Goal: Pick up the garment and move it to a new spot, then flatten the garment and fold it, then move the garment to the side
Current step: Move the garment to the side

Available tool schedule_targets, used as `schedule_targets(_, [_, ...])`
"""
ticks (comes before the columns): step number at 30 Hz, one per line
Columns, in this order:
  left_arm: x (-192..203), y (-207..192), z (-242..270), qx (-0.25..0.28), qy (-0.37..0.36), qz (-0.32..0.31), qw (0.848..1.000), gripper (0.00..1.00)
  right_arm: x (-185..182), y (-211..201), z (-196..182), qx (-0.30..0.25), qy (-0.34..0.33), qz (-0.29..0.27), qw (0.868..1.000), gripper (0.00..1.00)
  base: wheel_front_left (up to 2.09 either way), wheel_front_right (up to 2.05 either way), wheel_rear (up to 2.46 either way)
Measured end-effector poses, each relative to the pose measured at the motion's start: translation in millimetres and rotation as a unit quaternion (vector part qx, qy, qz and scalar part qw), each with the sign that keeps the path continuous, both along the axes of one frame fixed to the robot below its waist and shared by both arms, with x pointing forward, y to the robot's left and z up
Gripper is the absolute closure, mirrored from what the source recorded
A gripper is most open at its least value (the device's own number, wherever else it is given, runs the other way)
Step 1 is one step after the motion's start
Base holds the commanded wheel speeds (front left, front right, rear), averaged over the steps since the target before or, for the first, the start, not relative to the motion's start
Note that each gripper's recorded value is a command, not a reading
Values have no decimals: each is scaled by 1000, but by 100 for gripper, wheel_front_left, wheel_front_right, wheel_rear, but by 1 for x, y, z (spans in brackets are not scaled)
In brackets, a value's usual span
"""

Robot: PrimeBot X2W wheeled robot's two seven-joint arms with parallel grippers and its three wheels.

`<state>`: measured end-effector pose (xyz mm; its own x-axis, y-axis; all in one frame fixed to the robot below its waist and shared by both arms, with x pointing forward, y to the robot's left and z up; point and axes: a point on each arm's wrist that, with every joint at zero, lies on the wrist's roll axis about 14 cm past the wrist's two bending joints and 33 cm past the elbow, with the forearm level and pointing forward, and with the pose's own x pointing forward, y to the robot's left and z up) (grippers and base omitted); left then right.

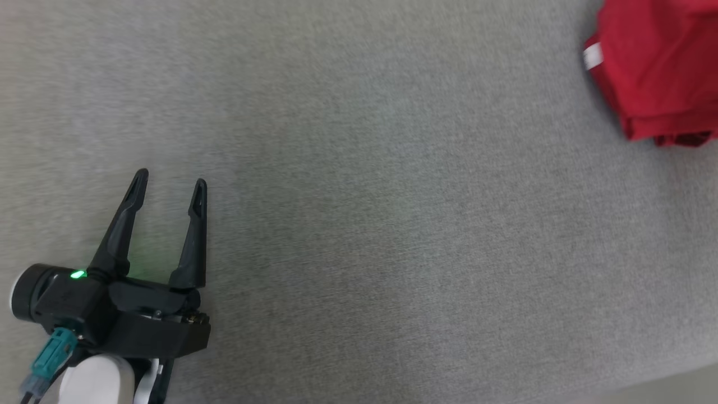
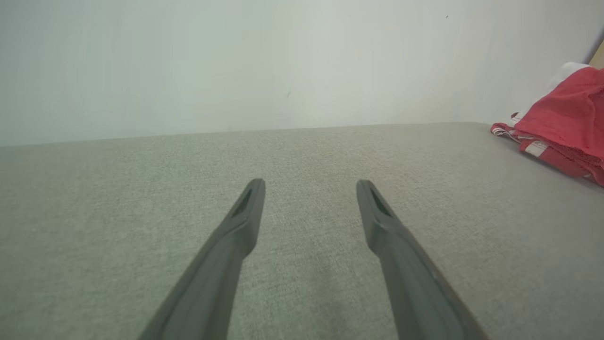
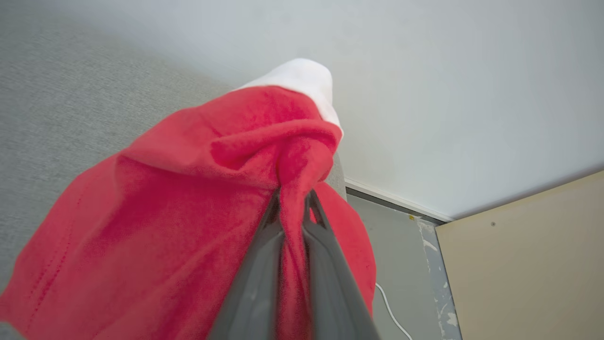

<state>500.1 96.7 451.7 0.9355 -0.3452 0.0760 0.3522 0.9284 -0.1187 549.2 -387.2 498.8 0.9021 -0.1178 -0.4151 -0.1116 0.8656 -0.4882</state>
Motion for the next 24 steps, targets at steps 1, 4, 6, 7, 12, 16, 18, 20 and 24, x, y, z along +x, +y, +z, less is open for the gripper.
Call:
schedule_targets(1, [1,-4,-3,0,2,-7,1000,0,0,-8,2,-10,3,-7,1000,100,0,0,0])
schedule_targets(4, [6,-13,-11,-2,6,-22,1000,0,-2,-30,3,-46,22,-23,998,100,0,0,0])
schedule_targets(6, [9,-19,-17,-4,10,-32,999,0,-4,-49,4,-78,41,-37,995,100,0,0,0])
schedule_targets(7, [10,-20,-19,-5,10,-34,999,0,-4,-56,6,-90,45,-42,994,100,0,0,0])
schedule_targets(12, [12,-24,-26,-9,14,-41,999,0,-4,-80,10,-131,54,-61,988,100,0,0,0])
schedule_targets(16, [13,-22,-27,-9,13,-37,999,0,2,-84,9,-136,44,-61,988,100,0,0,0])
schedule_targets(18, [13,-19,-27,-10,13,-32,999,0,10,-72,5,-158,38,-21,987,31,0,0,0])
schedule_targets(20, [13,-18,-27,-11,14,-30,999,0,19,-62,2,-148,26,-10,989,0,0,0,0])
schedule_targets(24, [13,-17,-28,-11,14,-27,999,0,22,-66,10,-156,13,-17,987,0,0,0,0])
